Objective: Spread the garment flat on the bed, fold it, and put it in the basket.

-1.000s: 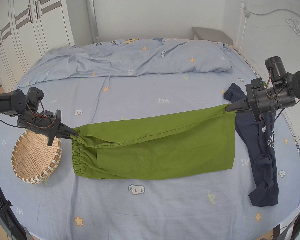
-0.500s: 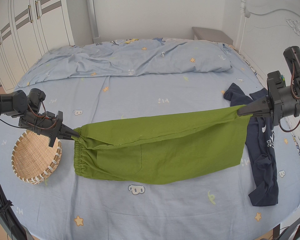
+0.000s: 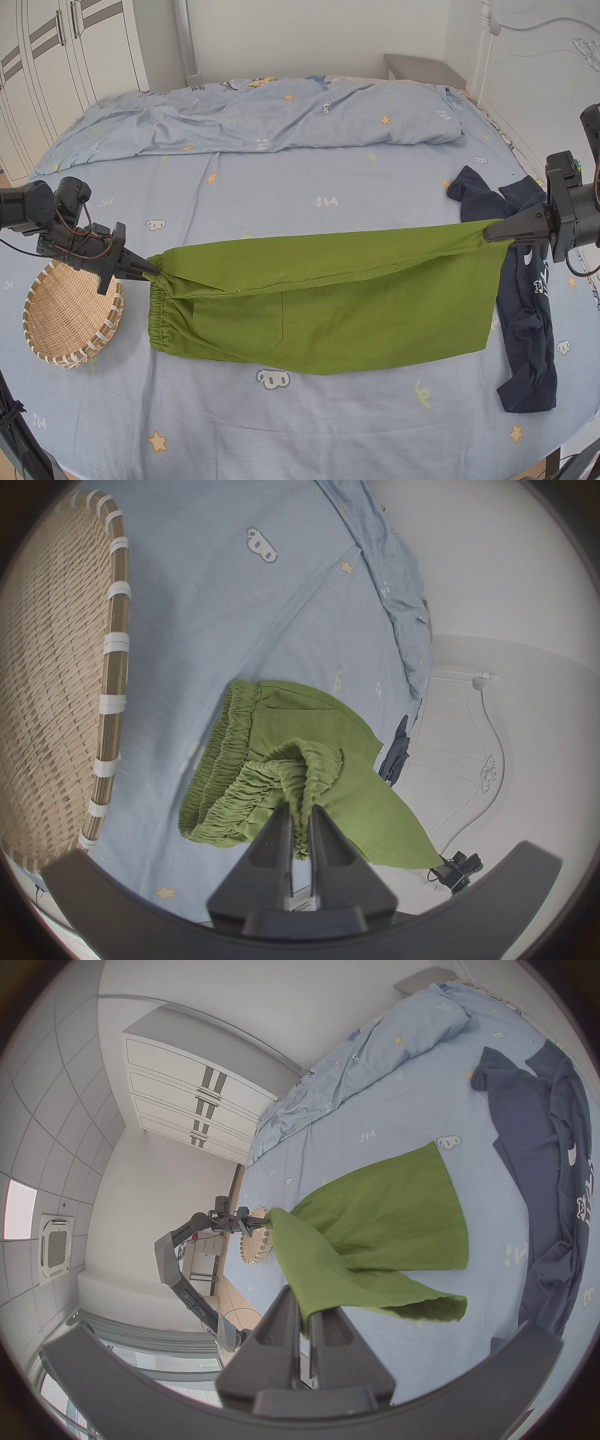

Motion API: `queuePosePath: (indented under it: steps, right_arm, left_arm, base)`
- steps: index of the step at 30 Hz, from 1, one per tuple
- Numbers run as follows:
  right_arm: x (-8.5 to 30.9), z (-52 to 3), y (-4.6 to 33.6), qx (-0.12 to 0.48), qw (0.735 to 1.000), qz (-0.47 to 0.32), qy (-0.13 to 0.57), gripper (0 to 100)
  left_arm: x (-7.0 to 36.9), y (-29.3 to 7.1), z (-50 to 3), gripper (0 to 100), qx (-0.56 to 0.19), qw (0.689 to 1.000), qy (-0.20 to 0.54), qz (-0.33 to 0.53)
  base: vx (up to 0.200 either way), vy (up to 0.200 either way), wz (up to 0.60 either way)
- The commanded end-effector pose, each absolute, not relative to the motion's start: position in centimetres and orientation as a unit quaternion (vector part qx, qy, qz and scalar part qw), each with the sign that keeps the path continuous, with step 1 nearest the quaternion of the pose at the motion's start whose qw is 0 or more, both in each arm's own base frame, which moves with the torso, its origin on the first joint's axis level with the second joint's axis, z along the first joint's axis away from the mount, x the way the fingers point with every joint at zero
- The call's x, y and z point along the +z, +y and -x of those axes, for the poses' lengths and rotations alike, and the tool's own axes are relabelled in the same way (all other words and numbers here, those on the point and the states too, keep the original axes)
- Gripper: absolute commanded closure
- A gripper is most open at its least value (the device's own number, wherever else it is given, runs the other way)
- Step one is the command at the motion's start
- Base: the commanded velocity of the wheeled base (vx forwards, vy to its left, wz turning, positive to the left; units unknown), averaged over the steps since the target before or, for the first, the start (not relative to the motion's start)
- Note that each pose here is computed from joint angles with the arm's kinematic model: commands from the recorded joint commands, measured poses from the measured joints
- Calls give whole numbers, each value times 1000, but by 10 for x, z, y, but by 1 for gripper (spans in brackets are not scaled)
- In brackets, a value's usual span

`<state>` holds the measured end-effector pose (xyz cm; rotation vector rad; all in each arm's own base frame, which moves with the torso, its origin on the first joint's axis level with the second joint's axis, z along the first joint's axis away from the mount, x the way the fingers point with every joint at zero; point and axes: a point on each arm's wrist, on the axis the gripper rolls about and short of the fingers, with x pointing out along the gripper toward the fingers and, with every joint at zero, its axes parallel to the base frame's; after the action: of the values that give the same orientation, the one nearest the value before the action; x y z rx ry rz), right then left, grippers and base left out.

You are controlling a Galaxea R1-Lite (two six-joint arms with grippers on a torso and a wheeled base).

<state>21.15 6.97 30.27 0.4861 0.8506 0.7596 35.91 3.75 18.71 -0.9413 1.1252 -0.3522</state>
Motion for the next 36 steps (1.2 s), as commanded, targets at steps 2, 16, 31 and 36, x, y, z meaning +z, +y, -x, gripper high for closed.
queuePosePath:
  steps: [2,16,31,36]
  right_arm:
    - [292,-233,69,344,815,-235,404,100]
    - [260,-308,61,319,828,-248,389,100]
    - [244,-371,51,314,832,-258,377,100]
    - [238,-386,46,310,837,-261,369,100]
  left_arm:
    - [188,39,-359,100,-159,730,508,428]
    - [188,39,-360,100,-159,731,508,427]
    - [188,39,-363,100,-163,735,503,425]
    - [188,39,-364,100,-163,735,503,424]
  base:
    - [0,0,0]
    - [0,0,0]
    - [0,0,0]
    - [0,0,0]
